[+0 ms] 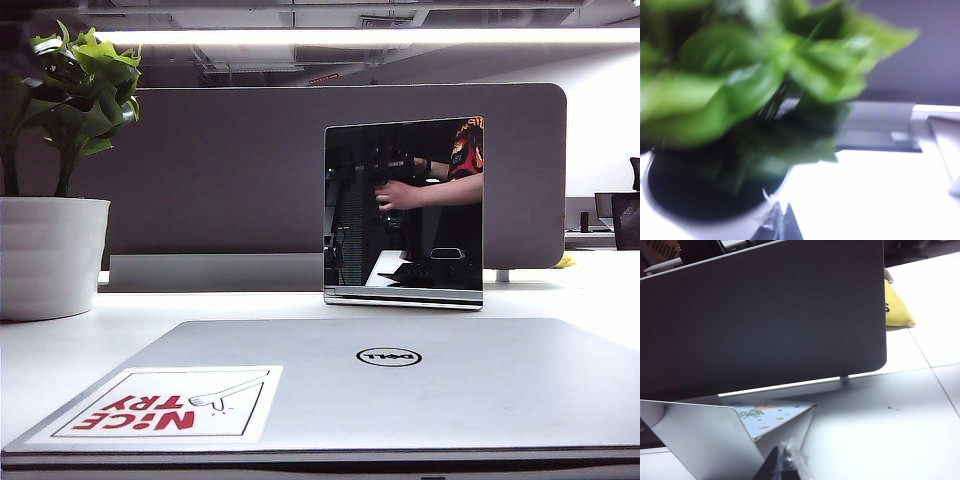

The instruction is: Close the laptop lid.

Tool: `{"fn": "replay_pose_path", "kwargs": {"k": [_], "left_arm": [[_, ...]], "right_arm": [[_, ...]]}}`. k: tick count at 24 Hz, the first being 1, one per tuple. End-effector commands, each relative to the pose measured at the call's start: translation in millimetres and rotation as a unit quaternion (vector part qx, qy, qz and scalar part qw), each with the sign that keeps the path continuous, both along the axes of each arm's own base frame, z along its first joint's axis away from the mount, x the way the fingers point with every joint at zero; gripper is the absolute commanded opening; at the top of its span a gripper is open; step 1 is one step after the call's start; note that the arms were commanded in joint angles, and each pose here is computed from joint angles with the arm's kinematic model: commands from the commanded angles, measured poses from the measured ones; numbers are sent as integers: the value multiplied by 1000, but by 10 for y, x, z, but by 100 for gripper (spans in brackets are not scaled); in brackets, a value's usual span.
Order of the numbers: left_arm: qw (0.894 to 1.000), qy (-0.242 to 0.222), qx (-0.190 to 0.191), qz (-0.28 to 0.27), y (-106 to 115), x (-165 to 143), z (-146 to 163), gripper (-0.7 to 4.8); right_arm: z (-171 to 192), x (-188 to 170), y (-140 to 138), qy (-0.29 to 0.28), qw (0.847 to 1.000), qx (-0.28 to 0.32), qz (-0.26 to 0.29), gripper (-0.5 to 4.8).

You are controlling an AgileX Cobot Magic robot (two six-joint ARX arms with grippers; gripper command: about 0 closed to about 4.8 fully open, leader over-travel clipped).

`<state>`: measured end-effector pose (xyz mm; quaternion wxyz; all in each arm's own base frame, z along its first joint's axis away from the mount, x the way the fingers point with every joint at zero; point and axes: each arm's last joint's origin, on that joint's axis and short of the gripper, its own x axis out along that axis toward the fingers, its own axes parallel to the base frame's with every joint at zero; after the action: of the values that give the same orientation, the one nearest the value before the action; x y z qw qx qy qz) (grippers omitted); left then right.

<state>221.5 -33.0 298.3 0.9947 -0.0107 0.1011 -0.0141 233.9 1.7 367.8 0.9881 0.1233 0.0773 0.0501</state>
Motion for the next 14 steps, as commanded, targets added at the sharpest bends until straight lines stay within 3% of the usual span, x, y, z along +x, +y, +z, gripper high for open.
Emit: {"fn": "replay_pose_path", "kwargs": {"k": [1,14], "left_arm": [[1000,10,-5,-9,55,-159,-185,-5],[996,-62,-61,14,257,-856,-938,-4]], "right_arm": [[29,-5,-1,-10,1000,-2,-1,-4],[30,-6,-1,-11,1000,-2,-1,-4]]}}
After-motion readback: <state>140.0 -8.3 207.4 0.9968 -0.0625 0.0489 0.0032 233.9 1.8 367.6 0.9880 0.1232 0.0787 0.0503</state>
